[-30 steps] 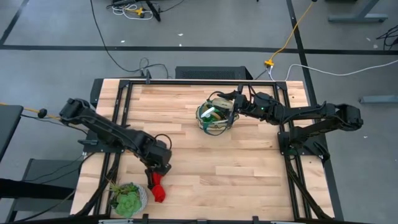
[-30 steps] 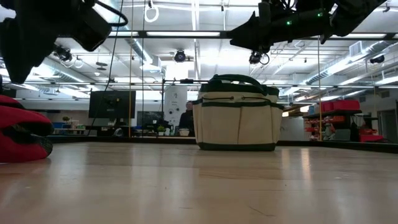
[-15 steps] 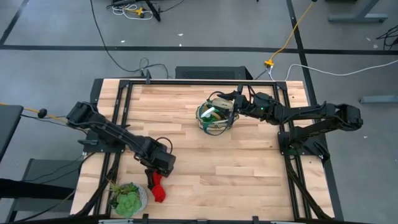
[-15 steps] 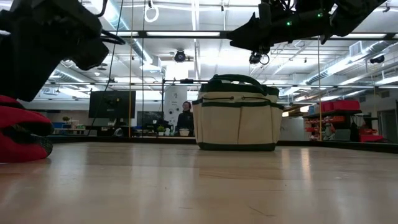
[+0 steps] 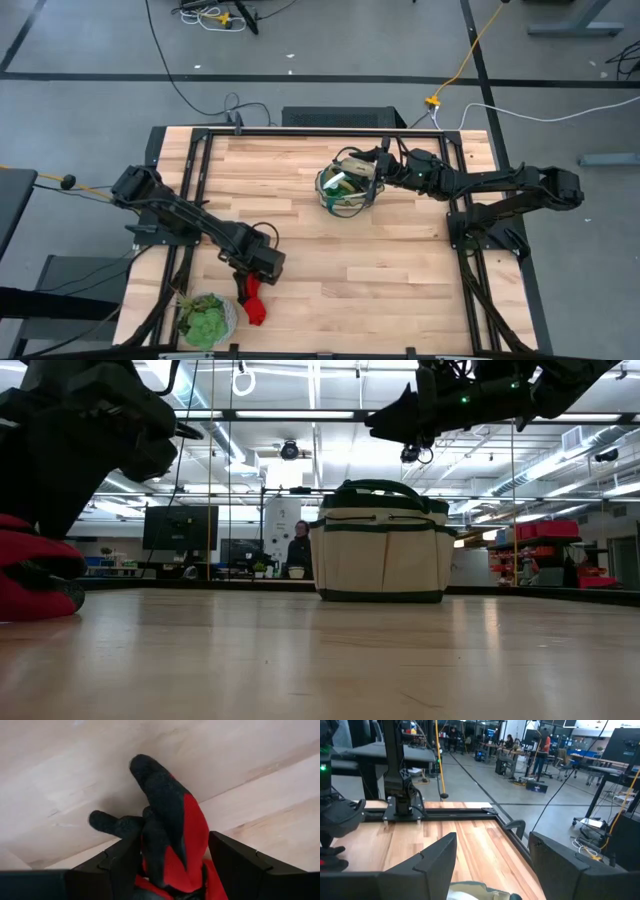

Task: Pick & Place Garden tools in Gardening bag
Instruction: Put the red gloves into the gardening bag

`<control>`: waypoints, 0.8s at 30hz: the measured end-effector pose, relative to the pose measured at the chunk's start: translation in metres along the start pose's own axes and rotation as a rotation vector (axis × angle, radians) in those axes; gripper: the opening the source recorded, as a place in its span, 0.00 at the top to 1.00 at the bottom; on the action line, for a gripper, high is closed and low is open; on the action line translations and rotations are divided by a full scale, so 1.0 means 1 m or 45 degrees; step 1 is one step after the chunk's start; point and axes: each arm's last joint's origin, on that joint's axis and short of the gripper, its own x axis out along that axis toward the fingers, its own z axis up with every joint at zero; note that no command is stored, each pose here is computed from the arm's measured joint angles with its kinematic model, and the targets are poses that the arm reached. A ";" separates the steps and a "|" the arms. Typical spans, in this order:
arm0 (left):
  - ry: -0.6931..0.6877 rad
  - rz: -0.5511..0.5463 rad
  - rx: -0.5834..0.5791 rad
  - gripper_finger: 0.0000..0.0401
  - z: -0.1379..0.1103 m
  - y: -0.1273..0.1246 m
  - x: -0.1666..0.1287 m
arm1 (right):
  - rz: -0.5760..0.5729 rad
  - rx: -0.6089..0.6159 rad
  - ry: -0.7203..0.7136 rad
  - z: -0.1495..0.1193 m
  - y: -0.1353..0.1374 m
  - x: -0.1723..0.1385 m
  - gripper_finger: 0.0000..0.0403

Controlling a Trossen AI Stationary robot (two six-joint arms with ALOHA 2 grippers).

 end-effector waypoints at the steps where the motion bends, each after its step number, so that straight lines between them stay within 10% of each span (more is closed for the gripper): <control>1: 0.006 0.001 0.003 0.40 0.000 -0.001 0.002 | 0.001 -0.002 0.005 0.000 0.000 0.000 0.38; 24: 0.060 0.051 0.039 0.59 -0.001 -0.006 0.022 | 0.002 0.001 0.015 -0.001 0.000 0.000 0.38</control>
